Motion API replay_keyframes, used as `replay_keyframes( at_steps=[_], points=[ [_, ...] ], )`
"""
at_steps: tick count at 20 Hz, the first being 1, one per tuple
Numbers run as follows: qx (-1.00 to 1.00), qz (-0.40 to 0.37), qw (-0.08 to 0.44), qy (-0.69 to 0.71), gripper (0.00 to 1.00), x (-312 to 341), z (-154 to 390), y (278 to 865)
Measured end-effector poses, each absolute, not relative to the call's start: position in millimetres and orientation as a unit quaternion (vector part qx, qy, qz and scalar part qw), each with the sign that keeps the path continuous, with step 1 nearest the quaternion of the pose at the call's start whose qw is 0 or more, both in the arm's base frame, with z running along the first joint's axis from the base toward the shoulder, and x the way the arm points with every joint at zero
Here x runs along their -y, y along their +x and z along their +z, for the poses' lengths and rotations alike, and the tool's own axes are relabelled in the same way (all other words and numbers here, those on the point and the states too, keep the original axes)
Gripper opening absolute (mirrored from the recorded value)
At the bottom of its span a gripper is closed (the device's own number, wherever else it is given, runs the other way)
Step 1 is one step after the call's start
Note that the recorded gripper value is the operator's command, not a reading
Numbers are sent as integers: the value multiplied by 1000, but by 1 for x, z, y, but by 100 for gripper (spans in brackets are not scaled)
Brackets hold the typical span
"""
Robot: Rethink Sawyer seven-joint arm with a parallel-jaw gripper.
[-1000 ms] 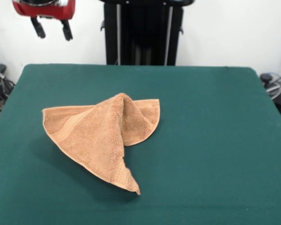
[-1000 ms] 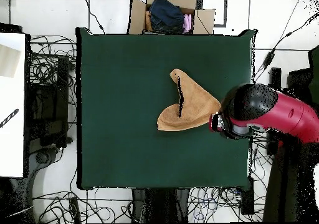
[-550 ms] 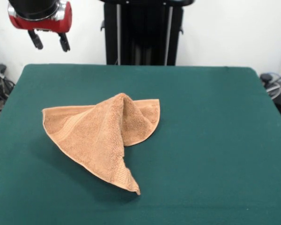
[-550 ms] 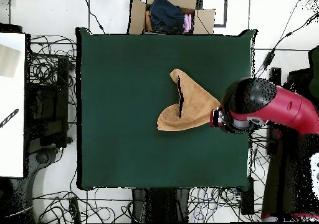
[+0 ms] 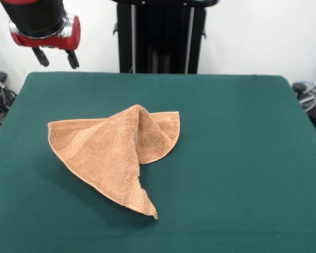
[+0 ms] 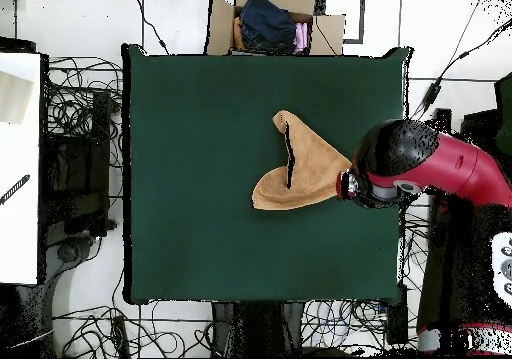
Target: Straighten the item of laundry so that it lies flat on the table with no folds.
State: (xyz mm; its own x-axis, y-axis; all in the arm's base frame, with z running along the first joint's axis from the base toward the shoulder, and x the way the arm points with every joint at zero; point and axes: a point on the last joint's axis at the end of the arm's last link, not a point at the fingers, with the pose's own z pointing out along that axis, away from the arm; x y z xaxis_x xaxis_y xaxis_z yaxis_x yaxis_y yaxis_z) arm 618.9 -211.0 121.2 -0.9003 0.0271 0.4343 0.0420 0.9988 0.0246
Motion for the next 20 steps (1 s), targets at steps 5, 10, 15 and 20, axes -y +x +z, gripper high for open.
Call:
replay_keyframes(
  at_steps=[5,10,15,20],
  points=[
    [973,-22,231,-17,100,209,110,616],
    [970,-29,241,-18,100,209,96,610],
    [968,-35,248,-20,100,211,86,605],
    [973,-31,228,-19,100,214,79,610]
  ],
)
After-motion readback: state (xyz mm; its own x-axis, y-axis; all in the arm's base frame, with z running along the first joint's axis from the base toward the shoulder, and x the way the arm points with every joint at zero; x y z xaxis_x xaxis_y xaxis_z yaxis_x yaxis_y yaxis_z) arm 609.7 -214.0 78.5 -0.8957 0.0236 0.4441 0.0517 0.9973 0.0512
